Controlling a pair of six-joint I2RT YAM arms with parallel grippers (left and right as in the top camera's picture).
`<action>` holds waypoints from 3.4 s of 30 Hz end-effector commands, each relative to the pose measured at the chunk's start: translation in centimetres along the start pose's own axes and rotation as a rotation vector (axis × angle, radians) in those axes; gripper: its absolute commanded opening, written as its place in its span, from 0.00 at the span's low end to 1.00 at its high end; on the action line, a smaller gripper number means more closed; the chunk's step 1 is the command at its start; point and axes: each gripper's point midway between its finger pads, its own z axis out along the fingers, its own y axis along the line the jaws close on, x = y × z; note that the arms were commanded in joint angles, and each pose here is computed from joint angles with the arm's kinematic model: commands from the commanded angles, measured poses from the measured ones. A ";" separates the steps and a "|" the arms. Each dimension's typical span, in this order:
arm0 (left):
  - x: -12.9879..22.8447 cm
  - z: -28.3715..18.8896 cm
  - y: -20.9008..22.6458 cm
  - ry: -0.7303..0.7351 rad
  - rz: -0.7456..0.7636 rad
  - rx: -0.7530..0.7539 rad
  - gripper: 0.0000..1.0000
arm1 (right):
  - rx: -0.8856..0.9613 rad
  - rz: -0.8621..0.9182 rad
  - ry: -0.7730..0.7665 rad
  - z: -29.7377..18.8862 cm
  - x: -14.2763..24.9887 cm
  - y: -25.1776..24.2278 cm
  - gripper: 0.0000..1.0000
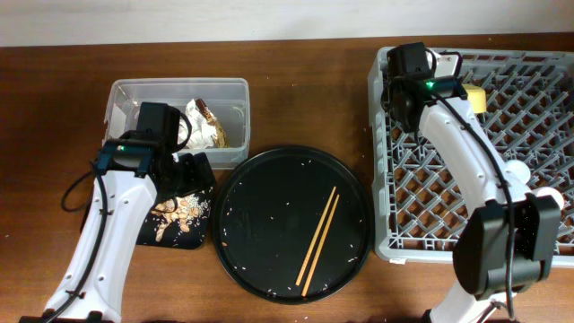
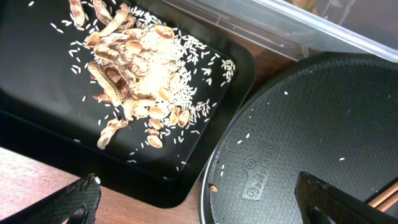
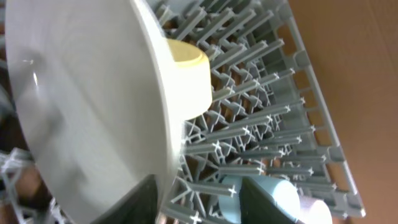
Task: Sort waste into correct bins and load items into the dishwasher rack
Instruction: 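Stand the white plate upright in the dish rack, then grasp one chopstick with the right gripper and place it in the rack, then grasp the second chopstick with the right gripper and place it in the rack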
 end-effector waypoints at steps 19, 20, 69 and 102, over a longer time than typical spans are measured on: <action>-0.2 -0.5 0.2 -0.020 -0.013 0.001 0.99 | -0.853 -0.163 0.532 -17.7 20.5 12.9 0.65; -0.2 -0.5 0.2 -0.020 -0.013 0.001 0.99 | -0.844 -0.149 0.548 -17.5 21.8 13.7 0.63; 0.0 -0.5 0.0 -0.011 -0.005 0.002 0.99 | -0.975 -0.165 0.279 -16.8 15.2 9.9 0.04; 0.0 -0.5 0.0 -0.014 -0.006 0.003 0.99 | -1.072 -0.262 0.368 -17.6 13.9 13.1 0.51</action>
